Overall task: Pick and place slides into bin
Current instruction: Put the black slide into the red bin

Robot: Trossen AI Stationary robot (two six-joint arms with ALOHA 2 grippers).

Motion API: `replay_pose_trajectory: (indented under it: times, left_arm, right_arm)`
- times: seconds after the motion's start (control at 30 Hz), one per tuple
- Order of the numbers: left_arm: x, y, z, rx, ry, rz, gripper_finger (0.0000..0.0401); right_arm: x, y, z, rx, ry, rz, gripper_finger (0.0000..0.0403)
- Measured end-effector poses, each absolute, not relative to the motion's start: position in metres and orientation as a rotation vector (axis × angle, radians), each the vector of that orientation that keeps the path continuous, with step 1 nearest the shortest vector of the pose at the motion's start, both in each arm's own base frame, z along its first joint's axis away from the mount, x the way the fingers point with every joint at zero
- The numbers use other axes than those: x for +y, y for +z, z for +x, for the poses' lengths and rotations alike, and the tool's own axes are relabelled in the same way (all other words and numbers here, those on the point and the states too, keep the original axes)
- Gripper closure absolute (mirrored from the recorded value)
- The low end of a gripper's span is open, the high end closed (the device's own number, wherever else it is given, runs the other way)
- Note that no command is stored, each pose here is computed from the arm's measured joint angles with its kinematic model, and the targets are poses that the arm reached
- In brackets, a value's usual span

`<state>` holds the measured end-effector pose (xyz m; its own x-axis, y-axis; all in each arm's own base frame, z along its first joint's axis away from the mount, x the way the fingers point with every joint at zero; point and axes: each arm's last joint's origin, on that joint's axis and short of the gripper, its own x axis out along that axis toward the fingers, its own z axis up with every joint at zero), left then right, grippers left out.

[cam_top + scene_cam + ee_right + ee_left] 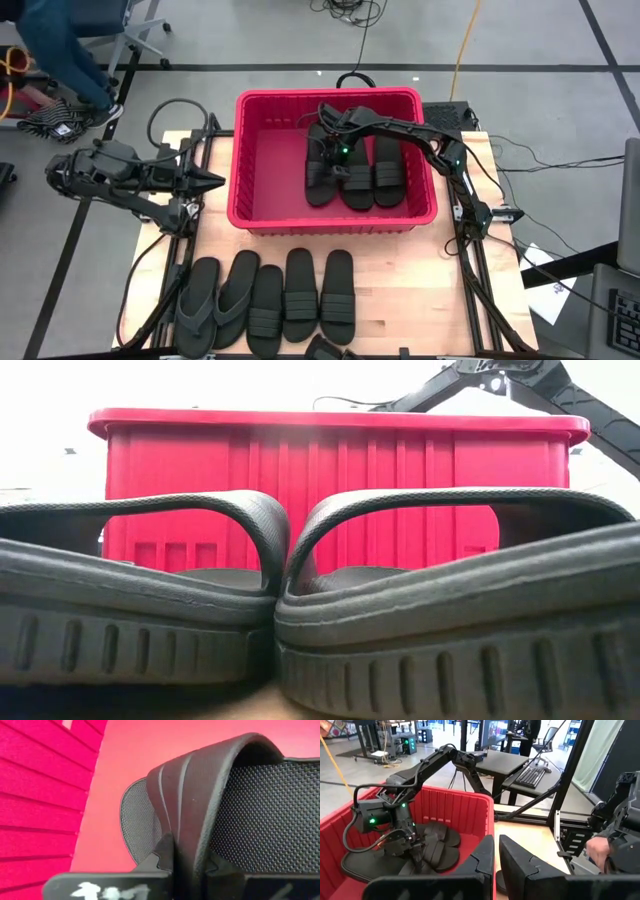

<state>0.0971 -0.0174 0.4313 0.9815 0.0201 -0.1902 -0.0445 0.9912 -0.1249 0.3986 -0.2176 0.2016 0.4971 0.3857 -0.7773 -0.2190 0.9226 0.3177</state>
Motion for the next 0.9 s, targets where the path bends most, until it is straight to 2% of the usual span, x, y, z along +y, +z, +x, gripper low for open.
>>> replay_pose_trajectory:
  times: [0.43, 0.9]
  left_arm:
    - [-0.018, 0.431, 0.097, 0.191, 0.033, -0.137, 0.0375]
    - [-0.018, 0.431, 0.098, 0.191, 0.034, -0.145, 0.0375]
  right_arm:
    - [-0.214, 0.202, 0.400, 0.980, 0.383, 0.194, 0.0394]
    - [-0.212, 0.181, 0.396, 1.001, 0.355, 0.236, 0.0394]
